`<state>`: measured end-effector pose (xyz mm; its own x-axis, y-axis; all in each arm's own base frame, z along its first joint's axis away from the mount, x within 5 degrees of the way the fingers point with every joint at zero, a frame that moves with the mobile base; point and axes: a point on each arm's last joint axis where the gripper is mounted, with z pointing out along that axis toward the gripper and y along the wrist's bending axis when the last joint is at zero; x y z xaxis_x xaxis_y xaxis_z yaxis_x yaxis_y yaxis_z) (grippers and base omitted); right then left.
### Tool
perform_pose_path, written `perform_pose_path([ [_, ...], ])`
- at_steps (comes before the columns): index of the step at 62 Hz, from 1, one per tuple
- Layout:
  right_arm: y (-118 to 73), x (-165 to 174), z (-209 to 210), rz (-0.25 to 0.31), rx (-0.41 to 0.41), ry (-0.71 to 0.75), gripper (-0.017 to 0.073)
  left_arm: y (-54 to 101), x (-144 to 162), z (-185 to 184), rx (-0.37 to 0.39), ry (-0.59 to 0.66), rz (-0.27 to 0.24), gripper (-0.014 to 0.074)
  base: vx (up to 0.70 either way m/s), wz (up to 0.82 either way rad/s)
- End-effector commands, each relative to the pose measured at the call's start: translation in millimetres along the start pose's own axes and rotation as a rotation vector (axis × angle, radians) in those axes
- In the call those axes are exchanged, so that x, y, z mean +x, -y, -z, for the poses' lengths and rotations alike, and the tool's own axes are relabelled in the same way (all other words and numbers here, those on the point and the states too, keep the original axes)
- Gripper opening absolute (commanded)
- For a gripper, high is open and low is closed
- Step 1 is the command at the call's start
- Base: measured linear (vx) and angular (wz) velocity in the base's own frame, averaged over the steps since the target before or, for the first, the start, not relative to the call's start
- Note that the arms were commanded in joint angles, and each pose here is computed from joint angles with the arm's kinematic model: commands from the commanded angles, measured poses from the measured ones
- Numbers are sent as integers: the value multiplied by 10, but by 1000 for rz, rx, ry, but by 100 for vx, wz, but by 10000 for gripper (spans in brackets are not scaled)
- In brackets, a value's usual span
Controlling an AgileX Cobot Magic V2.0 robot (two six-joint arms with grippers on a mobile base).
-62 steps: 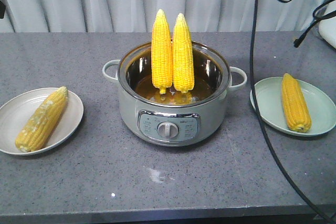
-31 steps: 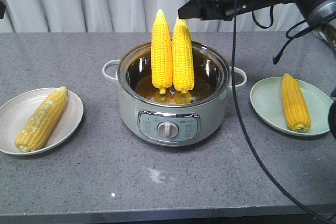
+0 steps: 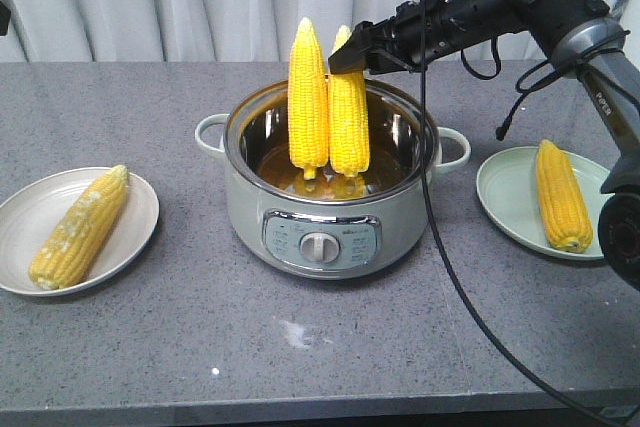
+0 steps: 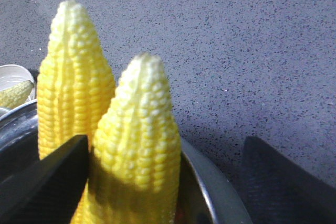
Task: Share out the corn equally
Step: 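Move the right gripper over the pot to a standing corn cob, then grasp the cob with the right gripper and lift it out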
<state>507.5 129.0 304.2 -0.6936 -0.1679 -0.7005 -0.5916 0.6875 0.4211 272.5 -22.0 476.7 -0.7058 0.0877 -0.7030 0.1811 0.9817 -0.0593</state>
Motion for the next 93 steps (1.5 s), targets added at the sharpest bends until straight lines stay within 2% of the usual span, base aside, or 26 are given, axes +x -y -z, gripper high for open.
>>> perform_pose_path([
  [1,-294,-236,316,70,-20,114,440,49,-33,186,14,75,-2,407,0,0],
  [14,-306,-231,316,107,-31,110,153,49,-33,186,14,75,-2,407,0,0],
  [23,-338,-244,324,126,-59,124,-10,49,-33,186,14,75,-2,407,0,0],
  [31,-418,-295,423,169,-64,153,-9,49,-33,186,14,75,-2,407,0,0],
  [42,-551,-399,659,218,-7,205,-7,49,-33,186,14,75,-2,407,0,0],
  [52,-587,-447,735,233,23,240,-6,49,-33,186,14,75,-2,407,0,0],
  [61,-587,-453,737,231,24,247,-6,49,-33,186,14,75,-2,407,0,0],
  [66,-649,-479,809,239,20,265,-4,49,-33,186,14,75,-2,407,0,0],
  [74,-927,-569,1149,291,28,326,-4,49,-33,186,14,75,-2,407,0,0],
  [82,-1373,-619,1704,385,63,399,-4,49,-39,187,13,82,-2,407,0,0],
  [87,-1691,-583,2128,435,119,435,-4,48,-49,188,12,93,-2,407,0,0],
  [93,-1999,-458,2578,449,210,439,-4,50,-61,189,15,106,-1,407,0,0],
])
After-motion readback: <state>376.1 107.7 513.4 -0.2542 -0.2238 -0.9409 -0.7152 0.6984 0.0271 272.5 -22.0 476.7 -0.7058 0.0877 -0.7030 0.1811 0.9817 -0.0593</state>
